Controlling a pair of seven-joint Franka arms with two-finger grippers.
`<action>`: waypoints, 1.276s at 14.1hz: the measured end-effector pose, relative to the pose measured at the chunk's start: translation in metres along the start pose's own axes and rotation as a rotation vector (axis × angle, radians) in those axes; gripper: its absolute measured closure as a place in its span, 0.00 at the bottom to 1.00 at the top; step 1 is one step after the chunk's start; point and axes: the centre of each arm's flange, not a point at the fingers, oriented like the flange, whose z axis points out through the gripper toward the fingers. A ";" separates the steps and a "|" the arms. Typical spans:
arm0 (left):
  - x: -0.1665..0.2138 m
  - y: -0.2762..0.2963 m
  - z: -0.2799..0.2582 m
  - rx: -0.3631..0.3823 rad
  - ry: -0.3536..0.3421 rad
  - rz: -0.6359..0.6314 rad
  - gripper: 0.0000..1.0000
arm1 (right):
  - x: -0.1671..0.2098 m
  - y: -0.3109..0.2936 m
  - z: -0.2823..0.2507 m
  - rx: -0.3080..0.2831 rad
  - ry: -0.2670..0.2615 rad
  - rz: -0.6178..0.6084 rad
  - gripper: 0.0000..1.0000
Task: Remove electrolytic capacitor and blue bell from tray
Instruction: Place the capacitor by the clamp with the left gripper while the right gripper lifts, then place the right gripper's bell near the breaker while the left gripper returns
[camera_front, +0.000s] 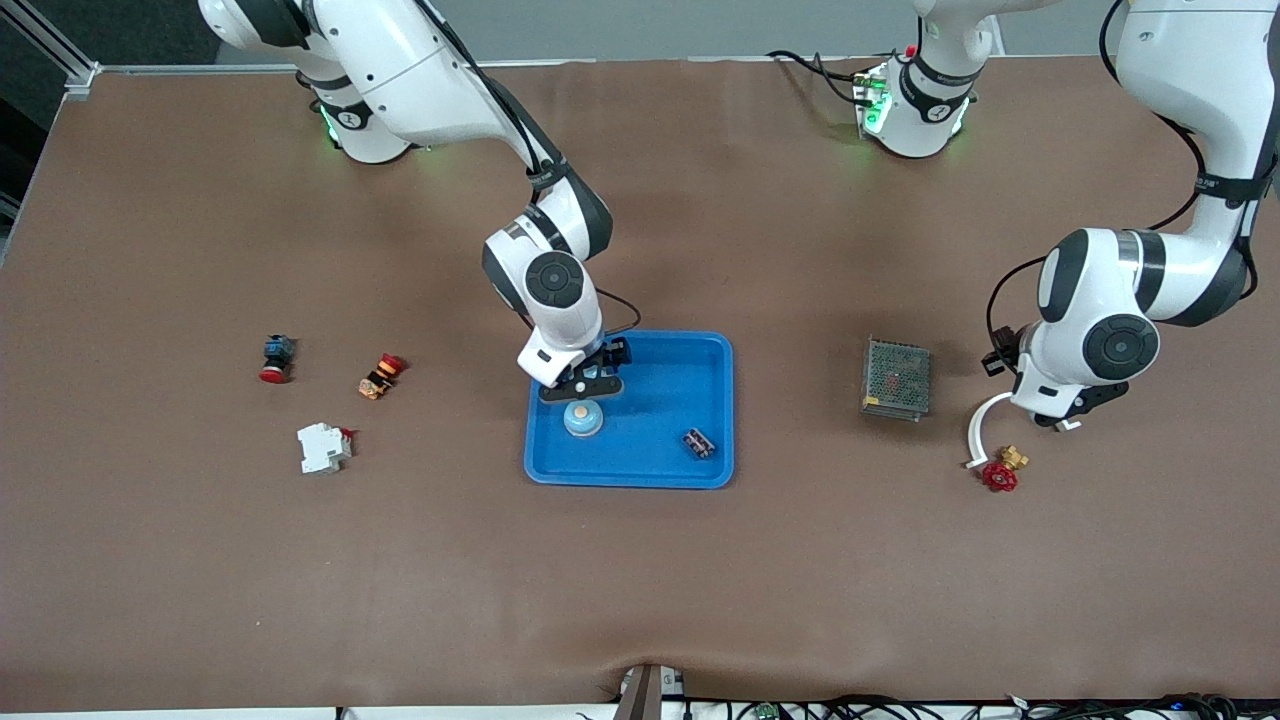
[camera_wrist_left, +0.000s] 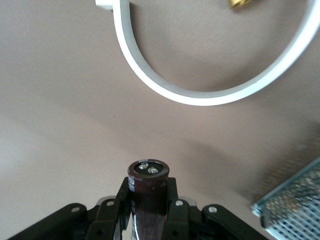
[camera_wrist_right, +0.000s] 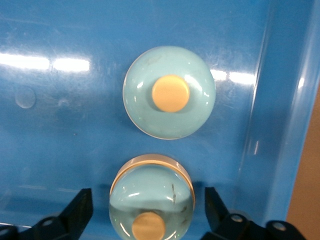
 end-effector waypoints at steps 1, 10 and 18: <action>-0.001 -0.003 0.009 -0.004 0.004 0.001 0.70 | 0.000 0.000 0.000 0.000 0.000 0.000 0.04; 0.006 -0.019 0.065 -0.012 0.018 0.011 0.70 | 0.002 -0.003 -0.004 0.007 0.010 -0.003 0.33; 0.010 -0.013 0.070 -0.022 0.024 0.016 0.38 | 0.030 0.001 -0.086 -0.042 -0.067 -0.027 0.33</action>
